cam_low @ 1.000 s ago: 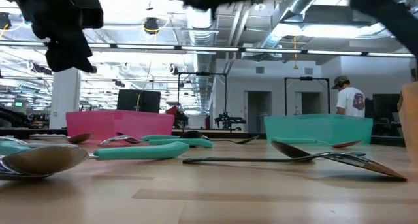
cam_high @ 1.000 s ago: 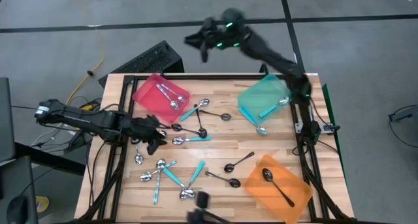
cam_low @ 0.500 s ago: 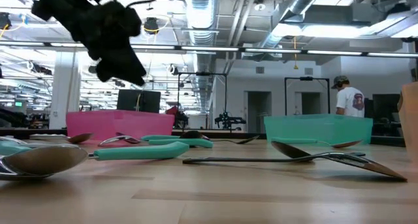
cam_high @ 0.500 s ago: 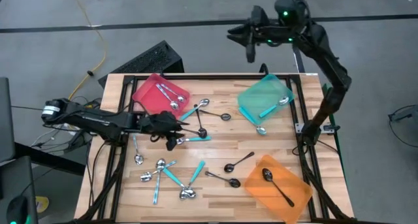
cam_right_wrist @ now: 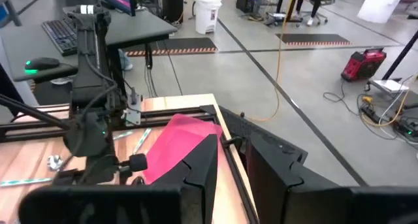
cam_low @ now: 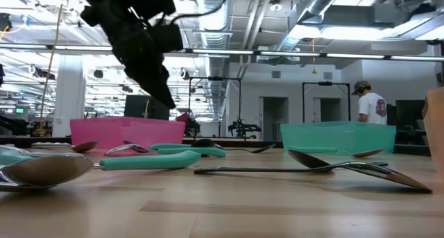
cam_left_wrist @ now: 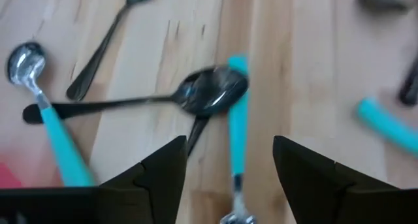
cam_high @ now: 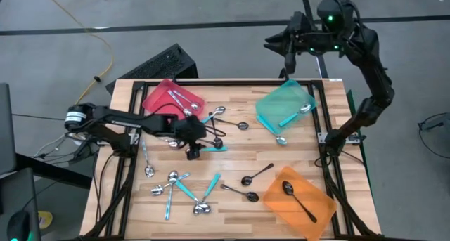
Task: Sort silverware by color (type)
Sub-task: Put the blue spoon into the blue bin
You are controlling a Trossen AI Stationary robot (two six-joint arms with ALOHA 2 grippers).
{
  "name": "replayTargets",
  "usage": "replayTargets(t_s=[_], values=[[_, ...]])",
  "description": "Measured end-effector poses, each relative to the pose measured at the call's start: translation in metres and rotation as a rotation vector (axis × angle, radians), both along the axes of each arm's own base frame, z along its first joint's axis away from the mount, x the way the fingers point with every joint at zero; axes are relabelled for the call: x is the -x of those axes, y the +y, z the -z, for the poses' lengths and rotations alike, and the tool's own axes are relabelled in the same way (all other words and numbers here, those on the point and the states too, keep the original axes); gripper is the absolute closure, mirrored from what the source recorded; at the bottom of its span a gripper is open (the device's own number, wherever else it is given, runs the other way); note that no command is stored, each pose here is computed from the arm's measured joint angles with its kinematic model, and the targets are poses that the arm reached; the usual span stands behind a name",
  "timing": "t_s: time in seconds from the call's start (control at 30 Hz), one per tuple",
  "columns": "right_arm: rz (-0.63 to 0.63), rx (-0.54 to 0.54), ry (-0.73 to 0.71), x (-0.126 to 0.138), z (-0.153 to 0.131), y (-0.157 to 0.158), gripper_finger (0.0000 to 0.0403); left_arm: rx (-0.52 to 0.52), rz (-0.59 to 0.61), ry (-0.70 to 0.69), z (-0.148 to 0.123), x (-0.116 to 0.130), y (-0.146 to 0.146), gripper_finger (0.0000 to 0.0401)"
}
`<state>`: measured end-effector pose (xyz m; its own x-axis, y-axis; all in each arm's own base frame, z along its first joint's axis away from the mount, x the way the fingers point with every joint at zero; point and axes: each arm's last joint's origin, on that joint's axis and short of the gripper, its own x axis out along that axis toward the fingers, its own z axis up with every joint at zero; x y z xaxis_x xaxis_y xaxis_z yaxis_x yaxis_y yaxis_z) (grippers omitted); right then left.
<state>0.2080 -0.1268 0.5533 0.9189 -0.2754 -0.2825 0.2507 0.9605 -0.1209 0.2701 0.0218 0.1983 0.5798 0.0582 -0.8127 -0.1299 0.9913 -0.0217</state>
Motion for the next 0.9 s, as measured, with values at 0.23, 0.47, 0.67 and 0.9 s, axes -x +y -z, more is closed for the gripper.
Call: replayTargets(t_s=[0.23,0.47,0.67,0.9], values=[[0.022,-0.032,0.059,0.003,0.006,0.000,0.0298,0.002,0.003,0.114,0.015,-0.006,0.003,0.0187],[0.047,-0.056,0.094,-0.004,0.014,-0.012,0.0298,0.003,0.024,0.148,0.029,-0.013,-0.001,0.0188],[0.062,-0.088,0.138,-0.012,0.023,-0.023,0.0298,0.002,0.062,0.195,0.044,-0.018,-0.013,0.0188],[0.058,-0.116,0.181,-0.023,0.033,-0.030,0.0298,-0.039,0.065,0.244,0.058,-0.021,-0.019,0.0188]])
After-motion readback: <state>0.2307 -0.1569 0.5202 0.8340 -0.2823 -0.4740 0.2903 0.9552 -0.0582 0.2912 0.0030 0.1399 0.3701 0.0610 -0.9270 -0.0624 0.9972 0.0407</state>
